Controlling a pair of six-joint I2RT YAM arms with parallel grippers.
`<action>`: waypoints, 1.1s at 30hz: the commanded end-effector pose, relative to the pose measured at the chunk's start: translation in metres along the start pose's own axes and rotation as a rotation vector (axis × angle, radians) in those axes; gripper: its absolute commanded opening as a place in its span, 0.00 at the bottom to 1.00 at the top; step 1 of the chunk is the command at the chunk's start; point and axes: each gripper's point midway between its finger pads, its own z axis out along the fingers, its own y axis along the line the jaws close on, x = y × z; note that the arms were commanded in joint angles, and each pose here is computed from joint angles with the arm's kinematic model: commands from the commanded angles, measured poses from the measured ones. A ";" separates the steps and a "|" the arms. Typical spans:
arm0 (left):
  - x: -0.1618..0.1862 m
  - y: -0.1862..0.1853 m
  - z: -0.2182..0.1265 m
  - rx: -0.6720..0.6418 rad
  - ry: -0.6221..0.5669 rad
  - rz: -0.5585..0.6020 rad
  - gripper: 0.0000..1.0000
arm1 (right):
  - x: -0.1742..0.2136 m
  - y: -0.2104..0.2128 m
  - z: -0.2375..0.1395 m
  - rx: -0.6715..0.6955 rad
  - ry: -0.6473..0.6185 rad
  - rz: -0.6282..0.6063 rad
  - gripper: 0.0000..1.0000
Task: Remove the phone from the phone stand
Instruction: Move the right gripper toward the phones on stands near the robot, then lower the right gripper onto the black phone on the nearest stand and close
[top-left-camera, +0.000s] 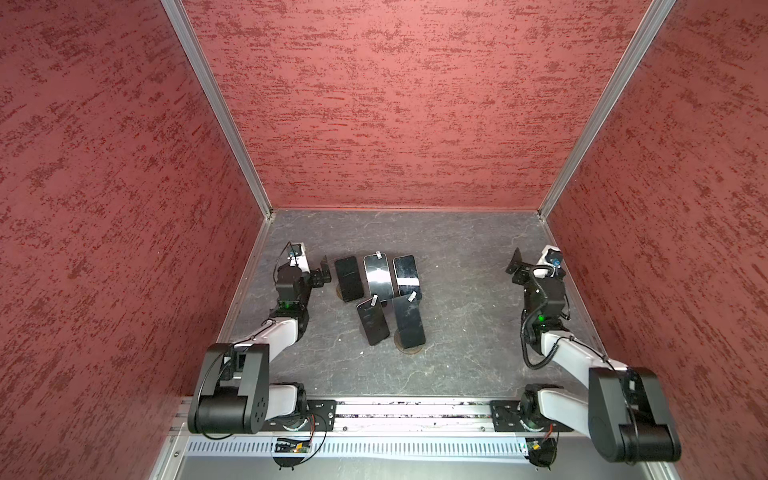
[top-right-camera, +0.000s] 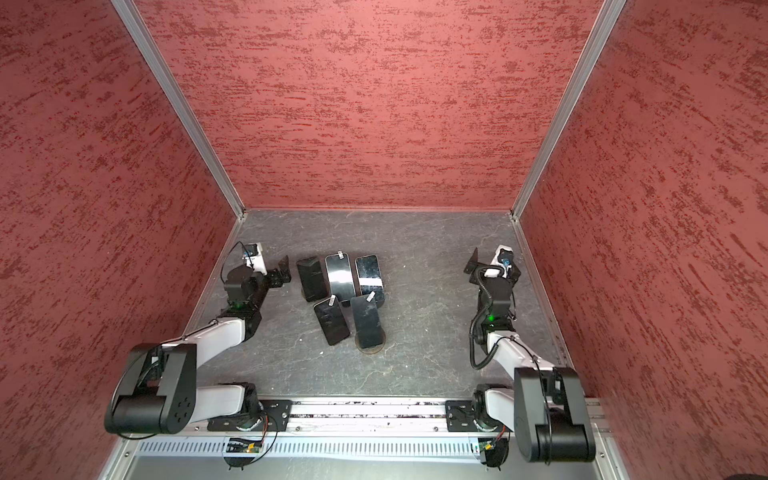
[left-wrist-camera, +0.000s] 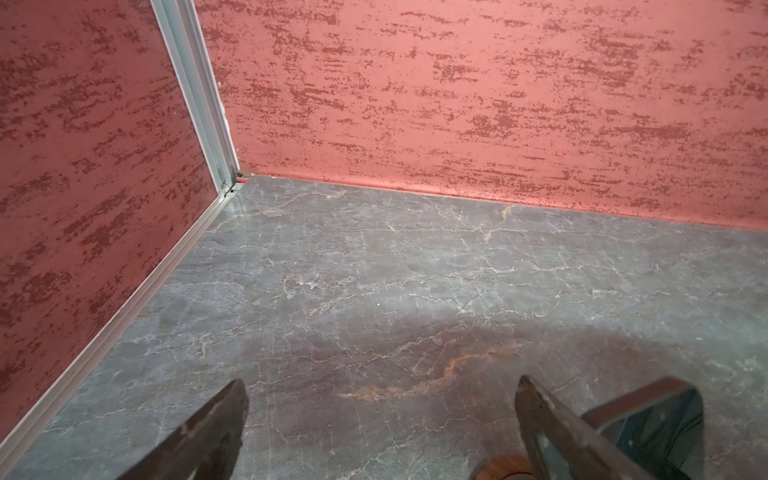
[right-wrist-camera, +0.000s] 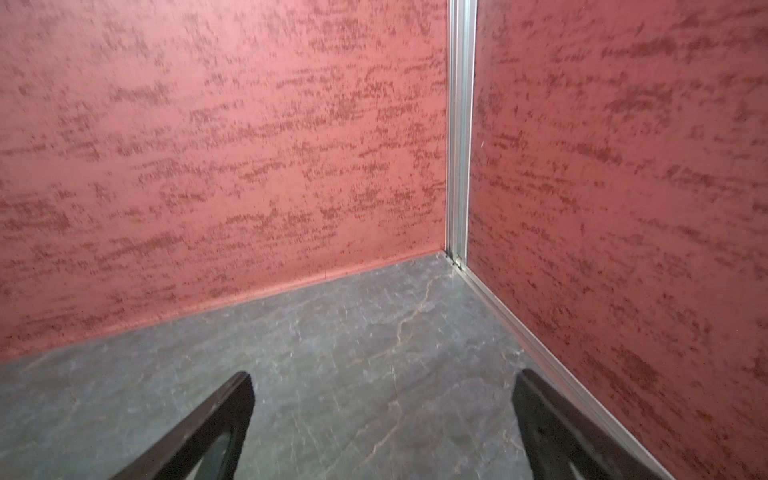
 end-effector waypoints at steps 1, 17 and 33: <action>0.021 0.010 -0.010 -0.076 0.170 -0.075 0.99 | 0.018 -0.001 -0.004 0.035 0.165 0.009 0.99; 0.006 -0.041 -0.085 0.043 0.267 -0.200 1.00 | 0.046 0.094 -0.064 -0.235 0.545 0.090 0.99; 0.031 -0.074 -0.154 0.205 0.447 -0.340 1.00 | 0.065 0.173 -0.164 -0.535 0.808 0.054 0.99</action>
